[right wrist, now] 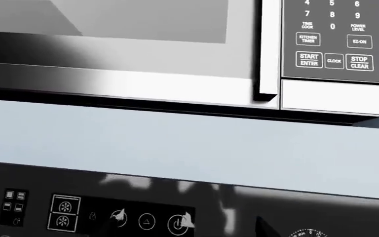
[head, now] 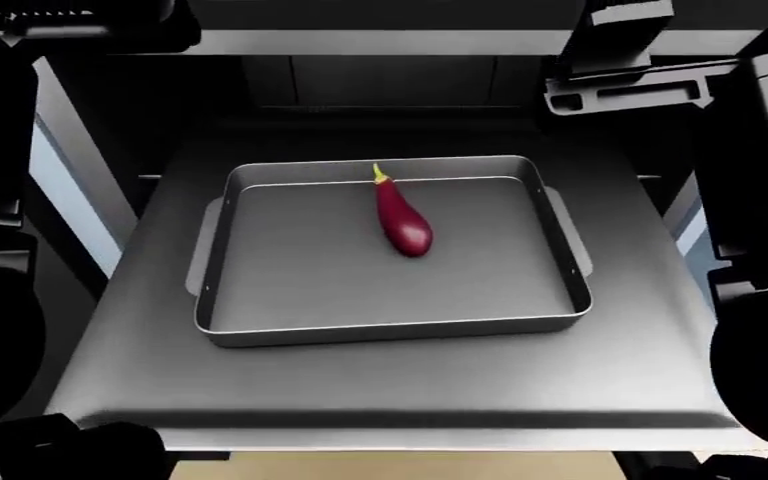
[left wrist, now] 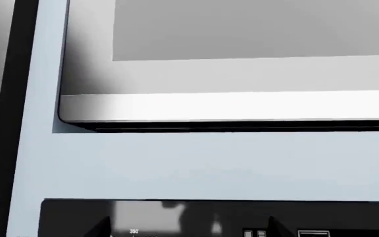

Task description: Pick the eggplant from the top rack in the oven and place it on the plate on the counter.

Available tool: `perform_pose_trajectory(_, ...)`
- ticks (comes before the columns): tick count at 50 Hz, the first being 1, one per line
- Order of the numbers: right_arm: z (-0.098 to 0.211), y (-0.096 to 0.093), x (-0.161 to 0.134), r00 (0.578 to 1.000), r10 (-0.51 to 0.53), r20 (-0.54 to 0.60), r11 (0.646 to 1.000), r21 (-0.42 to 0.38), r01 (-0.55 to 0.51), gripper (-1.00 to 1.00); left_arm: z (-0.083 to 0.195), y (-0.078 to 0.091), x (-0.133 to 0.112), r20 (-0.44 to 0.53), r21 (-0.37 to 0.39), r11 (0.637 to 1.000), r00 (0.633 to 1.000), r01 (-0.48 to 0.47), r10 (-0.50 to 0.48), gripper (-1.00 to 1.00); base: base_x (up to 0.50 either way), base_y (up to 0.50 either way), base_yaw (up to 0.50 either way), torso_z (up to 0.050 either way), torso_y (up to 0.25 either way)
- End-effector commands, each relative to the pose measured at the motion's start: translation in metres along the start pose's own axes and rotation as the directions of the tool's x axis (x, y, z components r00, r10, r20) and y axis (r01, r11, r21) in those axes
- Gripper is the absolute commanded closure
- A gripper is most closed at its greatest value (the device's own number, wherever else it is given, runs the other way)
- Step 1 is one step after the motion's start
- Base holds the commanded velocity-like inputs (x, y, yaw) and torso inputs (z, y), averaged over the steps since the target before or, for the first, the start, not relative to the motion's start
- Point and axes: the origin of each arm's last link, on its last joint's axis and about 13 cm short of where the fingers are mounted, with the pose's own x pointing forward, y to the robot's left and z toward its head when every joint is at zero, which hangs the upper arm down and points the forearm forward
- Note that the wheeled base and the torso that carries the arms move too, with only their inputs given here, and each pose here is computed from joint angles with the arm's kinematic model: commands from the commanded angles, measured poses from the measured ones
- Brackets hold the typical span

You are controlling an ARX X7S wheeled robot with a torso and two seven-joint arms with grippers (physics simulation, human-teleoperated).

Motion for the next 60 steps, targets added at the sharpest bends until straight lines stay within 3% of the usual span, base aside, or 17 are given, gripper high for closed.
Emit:
perform_pose_trajectory(1, 0.001, 0.002, 0.004, 0.999, 0.042, -0.035, 0.999, -0.005, -0.042, -1.00, 0.001, -0.001, -0.002, -0.001, -0.023, 1.000, 1.000, 0.000, 0.000, -1.00, 0.00, 0.00, 0.00, 0.000, 0.000)
perform_pose_trajectory(6, -0.004, 0.006, 0.015, 0.976, 0.149, -0.156, 0.988, -0.011, -0.152, -1.00, 0.001, -0.001, -0.003, -0.001, -0.021, 1.000, 1.000, 0.000, 0.000, -1.00, 0.00, 0.00, 0.00, 0.000, 0.000)
perform_pose_trajectory(8, -0.014, 0.010, 0.021, 0.947, 0.200, -0.249, 0.978, -0.011, -0.209, -1.00, 0.002, -0.001, -0.003, -0.001, -0.020, 1.000, 1.000, -0.002, 0.002, -1.00, 0.00, 0.00, 0.00, 0.000, 0.000)
perform_pose_trajectory(11, -0.027, 0.017, 0.024, 0.911, 0.272, -0.311, 0.962, 0.053, -0.269, -1.00, 0.003, -0.001, -0.004, 0.001, -0.020, 1.000, 1.000, -0.002, 0.002, -1.00, 0.00, 0.00, 0.00, 0.000, 0.000)
perform_pose_trajectory(16, -0.042, 0.022, 0.026, 0.883, 0.303, -0.359, 0.951, 0.169, -0.257, -1.00, 0.004, 0.000, -0.006, 0.000, -0.020, 1.000, 1.000, -0.002, 0.002, -1.00, 0.00, 0.00, 0.00, 0.000, 0.000)
perform_pose_trajectory(27, -0.082, 0.031, 0.027, 0.822, 0.357, -0.444, 0.928, 0.267, -0.258, -1.00, 0.006, -0.002, -0.006, 0.001, -0.024, 1.000, 1.000, 0.006, -0.005, -1.00, 0.00, 0.00, 0.00, 0.000, 0.000)
perform_pose_trajectory(31, -0.098, 0.041, 0.022, 0.767, 0.417, -0.488, 0.904, 0.308, -0.296, -1.00, 0.007, -0.002, -0.007, 0.002, -0.023, 1.000, 1.000, 0.006, -0.005, -1.00, 0.00, 0.00, 0.00, 0.000, 0.000)
perform_pose_trajectory(45, -0.132, 0.049, 0.029, 0.706, 0.422, -0.569, 0.904, 0.320, -0.282, -1.00, 0.008, -0.001, -0.012, 0.000, -0.035, 0.999, 1.000, 0.002, -0.002, -1.00, 0.00, 0.00, 0.00, 0.000, 0.000)
perform_pose_trajectory(60, -0.142, 0.049, 0.045, 0.652, 0.444, -0.615, 0.894, 0.360, -0.269, -1.00, 0.009, -0.001, -0.014, -0.001, -0.040, 0.999, 1.000, 0.005, -0.005, -1.00, 0.00, 0.00, 0.00, 0.000, 0.000)
